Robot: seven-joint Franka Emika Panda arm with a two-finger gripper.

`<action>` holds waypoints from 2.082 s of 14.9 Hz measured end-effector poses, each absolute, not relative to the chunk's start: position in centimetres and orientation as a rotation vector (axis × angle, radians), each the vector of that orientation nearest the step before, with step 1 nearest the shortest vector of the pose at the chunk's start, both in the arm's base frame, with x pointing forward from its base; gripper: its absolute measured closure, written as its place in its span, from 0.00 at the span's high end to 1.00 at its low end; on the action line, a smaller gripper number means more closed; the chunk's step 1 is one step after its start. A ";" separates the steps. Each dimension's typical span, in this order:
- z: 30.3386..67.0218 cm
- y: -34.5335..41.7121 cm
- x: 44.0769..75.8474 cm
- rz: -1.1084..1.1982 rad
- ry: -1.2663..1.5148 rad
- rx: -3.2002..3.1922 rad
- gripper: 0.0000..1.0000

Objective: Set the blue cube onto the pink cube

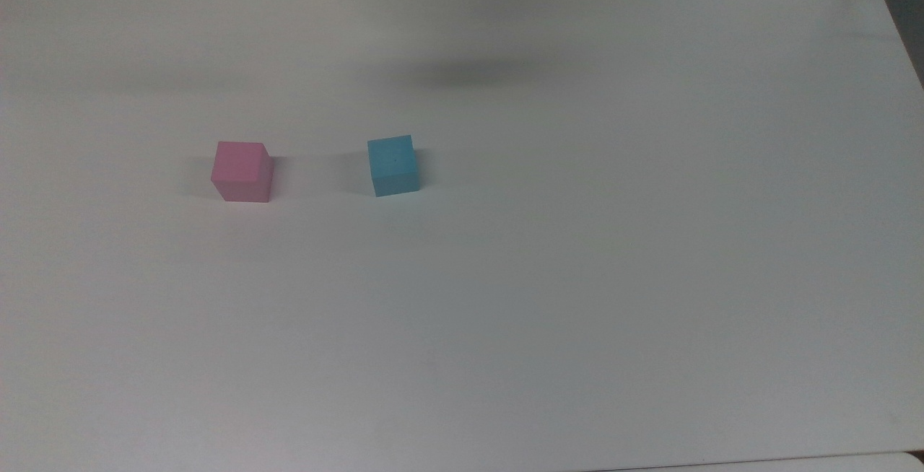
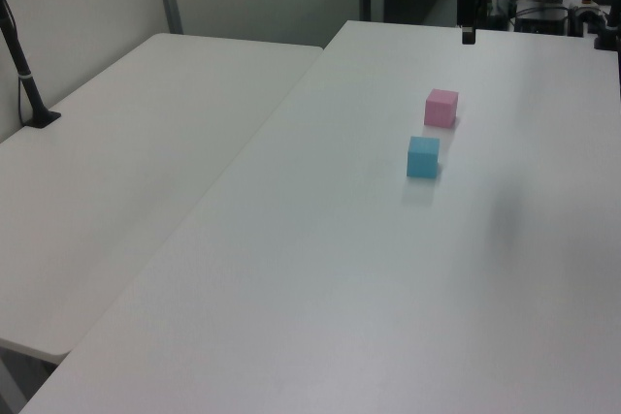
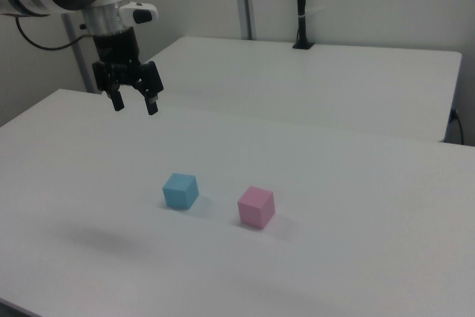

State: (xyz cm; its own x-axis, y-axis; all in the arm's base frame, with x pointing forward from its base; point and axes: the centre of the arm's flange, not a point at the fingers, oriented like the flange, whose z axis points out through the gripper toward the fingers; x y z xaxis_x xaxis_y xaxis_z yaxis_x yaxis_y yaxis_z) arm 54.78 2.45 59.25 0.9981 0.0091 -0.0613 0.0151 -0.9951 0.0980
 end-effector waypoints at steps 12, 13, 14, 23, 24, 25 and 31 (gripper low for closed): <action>56.3 0.3 57.9 -0.053 0.027 3.159 1.00; 56.4 -0.1 57.9 -0.049 0.016 3.159 1.00; 56.4 -0.5 57.9 -0.048 0.010 3.159 1.00; 52.4 1.0 60.5 -0.045 0.068 3.155 1.00; 51.5 1.4 60.8 -0.058 0.079 3.152 1.00; 50.8 1.3 60.9 -0.077 0.105 3.138 1.00; 41.2 1.3 62.0 -0.141 0.257 3.037 1.00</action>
State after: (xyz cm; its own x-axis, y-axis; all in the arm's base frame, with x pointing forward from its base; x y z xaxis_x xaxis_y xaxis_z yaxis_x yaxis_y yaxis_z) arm 61.95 1.33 41.21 0.9815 0.1633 -0.0996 0.1717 -0.9818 0.0817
